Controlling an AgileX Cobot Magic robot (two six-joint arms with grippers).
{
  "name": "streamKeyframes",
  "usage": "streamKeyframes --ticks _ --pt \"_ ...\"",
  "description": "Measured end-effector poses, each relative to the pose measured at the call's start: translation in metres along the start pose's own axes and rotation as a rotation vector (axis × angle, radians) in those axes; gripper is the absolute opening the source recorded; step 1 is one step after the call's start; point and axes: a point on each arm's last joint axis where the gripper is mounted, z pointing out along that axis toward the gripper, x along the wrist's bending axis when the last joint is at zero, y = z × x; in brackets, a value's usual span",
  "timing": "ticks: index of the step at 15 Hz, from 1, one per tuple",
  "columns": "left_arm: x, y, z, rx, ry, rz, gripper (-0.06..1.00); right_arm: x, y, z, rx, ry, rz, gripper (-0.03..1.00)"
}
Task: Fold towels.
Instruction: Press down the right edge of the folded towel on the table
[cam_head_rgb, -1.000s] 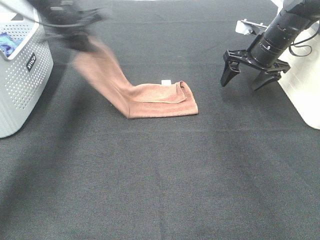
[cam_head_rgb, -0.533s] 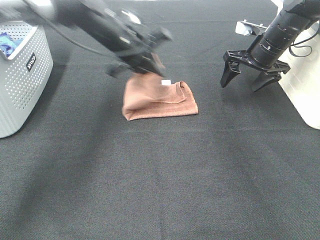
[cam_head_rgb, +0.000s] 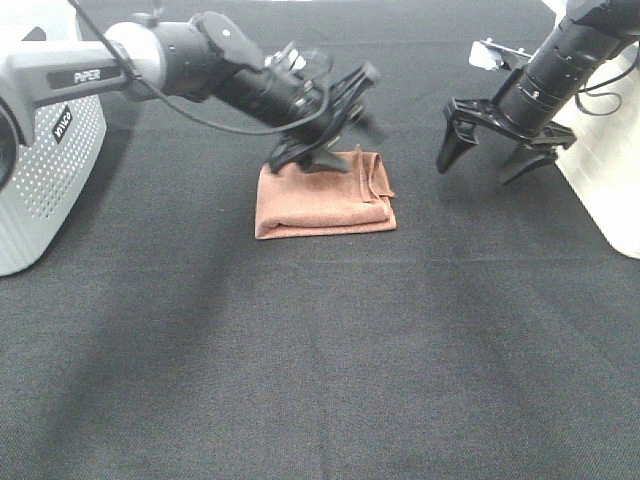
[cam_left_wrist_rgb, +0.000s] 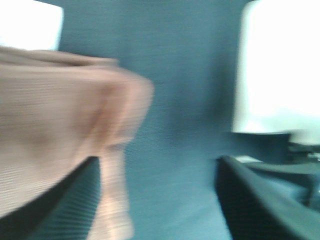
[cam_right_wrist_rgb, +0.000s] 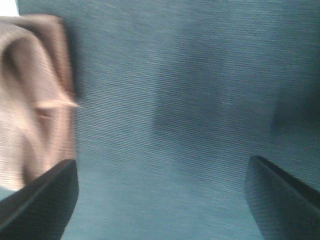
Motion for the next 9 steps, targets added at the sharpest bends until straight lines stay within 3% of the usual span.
streamKeyframes --ticks 1,5,8,9 --pt "-0.001 0.001 -0.001 -0.007 -0.017 0.032 0.65 0.003 0.000 0.000 0.002 0.030 0.012 0.85" --pt "0.015 0.042 -0.033 -0.081 -0.005 0.266 0.66 0.029 0.000 -0.003 0.004 0.286 0.015 0.85" --pt "0.022 0.077 -0.078 -0.153 0.041 0.351 0.66 0.075 -0.002 0.005 -0.023 0.437 -0.067 0.85" --pt "0.022 0.077 -0.078 -0.153 0.041 0.351 0.66 0.075 -0.002 0.005 -0.023 0.437 -0.067 0.85"
